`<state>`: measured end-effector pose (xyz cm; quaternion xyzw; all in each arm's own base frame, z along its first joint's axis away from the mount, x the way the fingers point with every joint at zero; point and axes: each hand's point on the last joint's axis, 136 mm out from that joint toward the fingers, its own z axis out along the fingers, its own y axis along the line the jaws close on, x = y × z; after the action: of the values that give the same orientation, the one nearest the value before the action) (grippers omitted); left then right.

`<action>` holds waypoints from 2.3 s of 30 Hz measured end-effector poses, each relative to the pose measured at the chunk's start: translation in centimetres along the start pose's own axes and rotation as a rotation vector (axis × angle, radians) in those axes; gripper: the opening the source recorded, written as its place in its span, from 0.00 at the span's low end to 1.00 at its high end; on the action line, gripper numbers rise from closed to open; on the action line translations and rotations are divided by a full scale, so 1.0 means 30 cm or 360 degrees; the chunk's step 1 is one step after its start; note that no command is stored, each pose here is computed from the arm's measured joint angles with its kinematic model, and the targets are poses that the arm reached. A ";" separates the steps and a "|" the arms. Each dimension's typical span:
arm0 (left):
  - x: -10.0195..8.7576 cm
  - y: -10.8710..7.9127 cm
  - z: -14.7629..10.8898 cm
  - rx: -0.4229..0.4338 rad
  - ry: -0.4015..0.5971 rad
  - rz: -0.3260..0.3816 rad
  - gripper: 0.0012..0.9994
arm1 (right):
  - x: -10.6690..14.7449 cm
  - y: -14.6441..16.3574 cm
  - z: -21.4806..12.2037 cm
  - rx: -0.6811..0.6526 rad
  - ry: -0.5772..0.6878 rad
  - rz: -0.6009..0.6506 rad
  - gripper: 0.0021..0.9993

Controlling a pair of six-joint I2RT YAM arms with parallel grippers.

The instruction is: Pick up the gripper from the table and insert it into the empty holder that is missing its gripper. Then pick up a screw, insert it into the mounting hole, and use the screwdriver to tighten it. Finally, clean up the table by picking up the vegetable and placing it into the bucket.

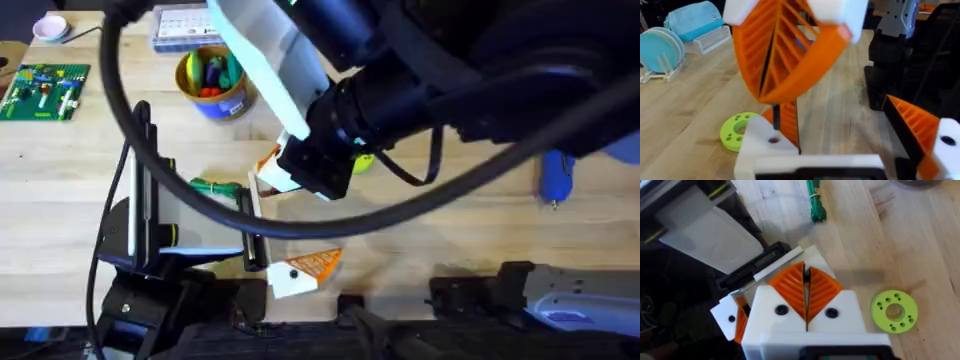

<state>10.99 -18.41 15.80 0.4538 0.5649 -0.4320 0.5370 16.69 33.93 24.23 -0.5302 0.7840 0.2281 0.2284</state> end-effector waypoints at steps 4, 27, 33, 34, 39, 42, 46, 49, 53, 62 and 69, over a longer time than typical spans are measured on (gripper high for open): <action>0.000 0.000 0.000 0.0000 0.0000 0.0000 0.99 | -0.001 -0.001 -0.010 0.0010 -0.0009 -0.0002 0.00; 0.000 0.000 0.000 0.0000 0.0000 0.0000 0.99 | 0.018 -0.025 0.027 0.0053 0.0054 0.0010 0.00; 0.000 0.000 0.000 0.0000 0.0000 0.0000 0.99 | 0.021 -0.025 0.028 0.0052 0.0062 0.0023 0.00; 0.000 0.000 0.000 0.0000 0.0000 0.0000 0.99 | 0.022 -0.025 0.029 0.0052 0.0064 0.0030 0.00; 0.000 0.000 0.000 0.0000 0.0001 -0.0012 0.99 | 0.028 -0.027 0.050 0.0044 0.0088 0.0059 0.00; 0.000 0.000 0.000 0.0000 0.0000 -0.0016 0.99 | 0.024 -0.028 0.054 0.0044 0.0084 0.0063 0.00; 0.000 0.000 0.000 0.0001 0.0000 -0.0016 0.99 | 0.022 -0.029 0.055 0.0044 0.0083 0.0063 0.00; 0.000 0.000 0.000 0.0001 0.0000 -0.0015 0.99 | 0.019 -0.029 0.055 0.0045 0.0077 0.0062 0.00; 0.000 0.000 0.000 0.0001 0.0000 -0.0014 0.99 | 0.013 -0.031 0.058 0.0046 0.0066 0.0066 0.00; 0.000 -0.002 0.000 0.0006 0.0000 -0.0014 0.99 | 0.008 -0.033 0.065 0.0047 0.0061 0.0083 0.00; 0.000 -0.002 0.000 0.0006 0.0000 -0.0013 0.99 | 0.003 -0.033 0.065 0.0048 0.0052 0.0082 0.00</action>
<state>10.92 -18.43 15.80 0.4526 0.5658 -0.4352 0.5344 17.81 34.71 22.50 -0.5102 0.8043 0.2134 0.2175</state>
